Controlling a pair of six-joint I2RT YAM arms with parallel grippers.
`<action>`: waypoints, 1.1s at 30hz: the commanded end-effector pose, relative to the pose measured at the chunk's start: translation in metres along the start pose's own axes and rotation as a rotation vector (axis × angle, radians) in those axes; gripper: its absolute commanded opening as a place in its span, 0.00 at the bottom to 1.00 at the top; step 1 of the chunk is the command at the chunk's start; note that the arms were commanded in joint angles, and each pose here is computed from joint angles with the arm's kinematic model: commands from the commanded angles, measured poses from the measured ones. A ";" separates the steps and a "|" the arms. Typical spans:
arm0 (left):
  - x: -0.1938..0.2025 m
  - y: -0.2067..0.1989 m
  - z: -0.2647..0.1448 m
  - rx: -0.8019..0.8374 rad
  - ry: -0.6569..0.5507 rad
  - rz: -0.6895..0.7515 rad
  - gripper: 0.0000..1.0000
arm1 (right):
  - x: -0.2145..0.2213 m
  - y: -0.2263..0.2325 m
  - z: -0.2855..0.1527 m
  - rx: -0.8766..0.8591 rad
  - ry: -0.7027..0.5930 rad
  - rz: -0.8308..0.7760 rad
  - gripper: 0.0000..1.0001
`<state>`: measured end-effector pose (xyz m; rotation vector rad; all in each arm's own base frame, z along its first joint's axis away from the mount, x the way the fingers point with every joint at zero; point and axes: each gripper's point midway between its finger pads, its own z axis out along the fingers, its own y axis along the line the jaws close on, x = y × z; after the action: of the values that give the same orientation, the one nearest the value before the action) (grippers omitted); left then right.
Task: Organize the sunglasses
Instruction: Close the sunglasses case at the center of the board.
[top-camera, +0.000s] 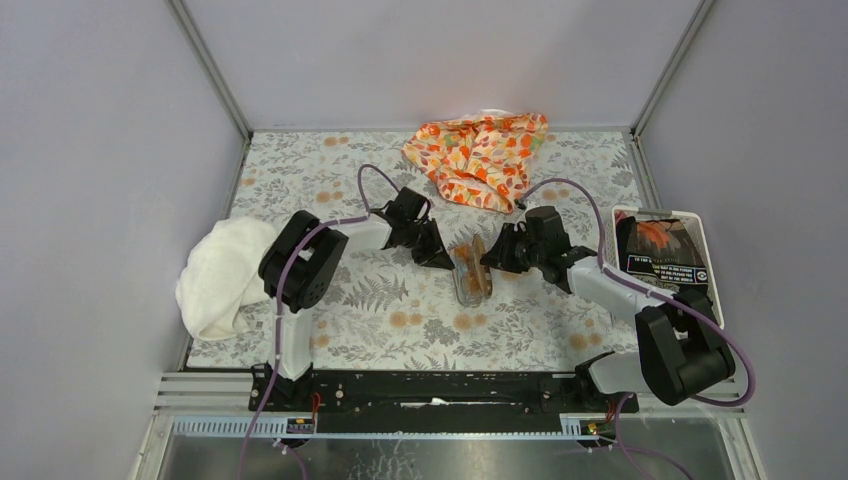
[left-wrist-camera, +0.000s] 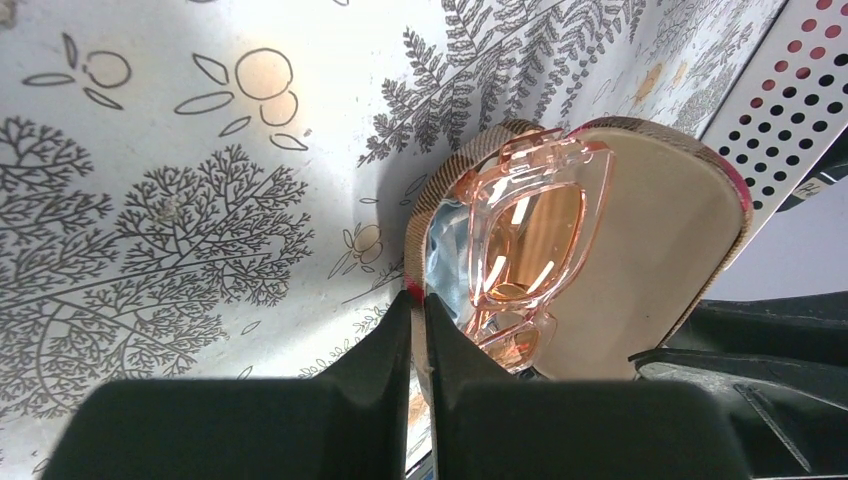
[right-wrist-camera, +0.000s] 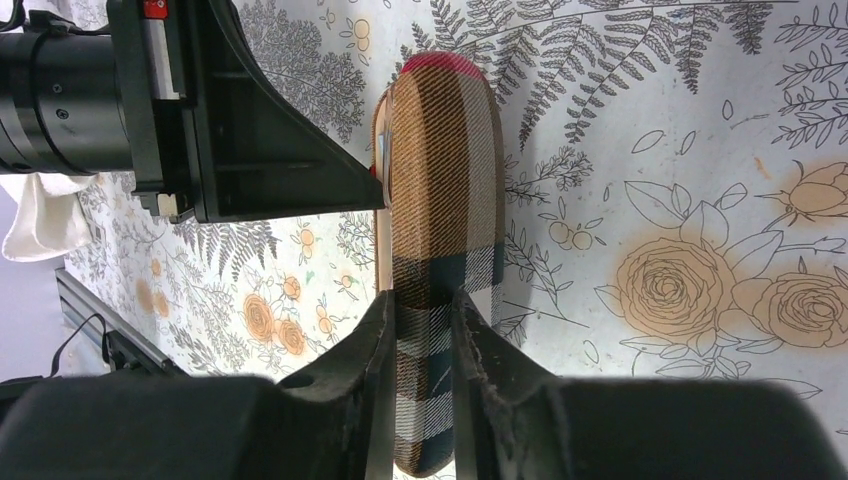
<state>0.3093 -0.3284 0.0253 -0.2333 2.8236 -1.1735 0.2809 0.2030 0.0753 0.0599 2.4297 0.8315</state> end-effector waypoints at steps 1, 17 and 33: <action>0.002 -0.013 -0.002 0.022 0.006 0.037 0.11 | 0.007 0.004 0.006 0.005 0.024 0.014 0.18; 0.004 -0.012 0.006 0.019 0.019 0.035 0.11 | 0.050 0.033 0.046 0.070 0.159 -0.108 0.18; 0.003 -0.010 0.011 0.018 0.027 0.032 0.11 | 0.077 0.028 0.070 0.222 0.236 -0.231 0.18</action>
<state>0.3245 -0.3102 0.0187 -0.3142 2.8240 -1.0561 0.3063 0.2540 0.0691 -0.1209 2.4304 0.4743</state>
